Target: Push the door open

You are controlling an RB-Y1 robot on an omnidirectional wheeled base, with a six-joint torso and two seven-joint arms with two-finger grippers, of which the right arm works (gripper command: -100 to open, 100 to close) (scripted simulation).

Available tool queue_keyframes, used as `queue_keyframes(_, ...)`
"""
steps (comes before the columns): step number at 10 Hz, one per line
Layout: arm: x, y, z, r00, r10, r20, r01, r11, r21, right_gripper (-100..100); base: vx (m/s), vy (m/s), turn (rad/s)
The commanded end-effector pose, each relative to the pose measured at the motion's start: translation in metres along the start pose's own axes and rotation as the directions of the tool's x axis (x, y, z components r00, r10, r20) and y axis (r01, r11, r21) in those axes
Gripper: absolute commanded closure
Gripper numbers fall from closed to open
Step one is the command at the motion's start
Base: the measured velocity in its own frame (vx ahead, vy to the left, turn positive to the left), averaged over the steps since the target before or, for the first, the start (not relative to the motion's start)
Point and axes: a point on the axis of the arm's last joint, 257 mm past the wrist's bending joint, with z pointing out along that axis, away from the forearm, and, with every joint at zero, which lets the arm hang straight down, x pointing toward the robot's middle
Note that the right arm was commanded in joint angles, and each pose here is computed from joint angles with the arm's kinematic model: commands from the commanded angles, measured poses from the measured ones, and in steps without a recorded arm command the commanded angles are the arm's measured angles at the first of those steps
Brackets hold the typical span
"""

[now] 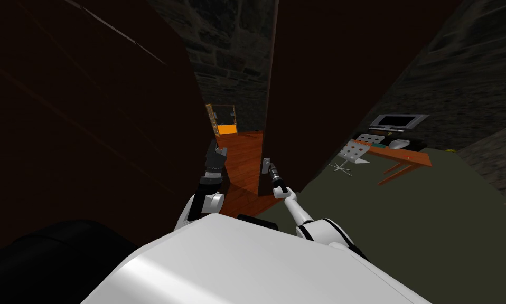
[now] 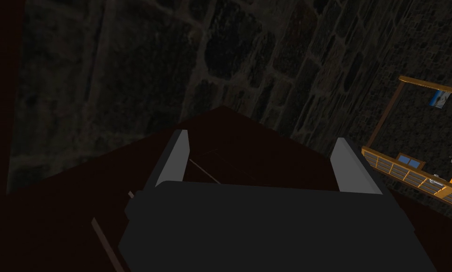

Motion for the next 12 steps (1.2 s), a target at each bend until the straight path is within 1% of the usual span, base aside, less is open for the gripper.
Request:
queue_keyframes(1, 0.002, 0.000, -0.0003, 1.000, 0.004, 0.001, -0.004, 1.000, -0.003, -100, 0.184, 0.076, 0.021)
queue_keyframes(3, 0.012, 0.001, -0.0001, 1.000, 0.022, -0.004, -0.022, 1.000, -0.007, -100, 0.193, 0.056, 0.021)
queue_keyframes(4, 0.009, 0.000, 0.0009, 1.000, 0.016, -0.003, -0.016, 1.000, -0.005, -100, 0.076, 0.015, 0.007)
queue_keyframes(5, 0.009, 0.000, 0.0009, 1.000, 0.016, -0.003, -0.016, 1.000, -0.005, 100, -0.008, 0.000, -0.007)
queue_keyframes(10, 0.009, 0.000, 0.0009, 1.000, 0.016, -0.003, -0.016, 1.000, -0.005, 100, -0.015, -0.004, 0.000)
queue_keyframes(11, -0.009, -0.001, 0.0004, 1.000, 0.003, 0.030, -0.003, 1.000, -0.005, 100, 0.095, 0.016, 0.020)
queue_keyframes(12, -0.018, 0.000, 0.0004, 0.999, -0.003, 0.048, 0.003, 1.000, -0.007, 100, 0.179, 0.056, 0.031)
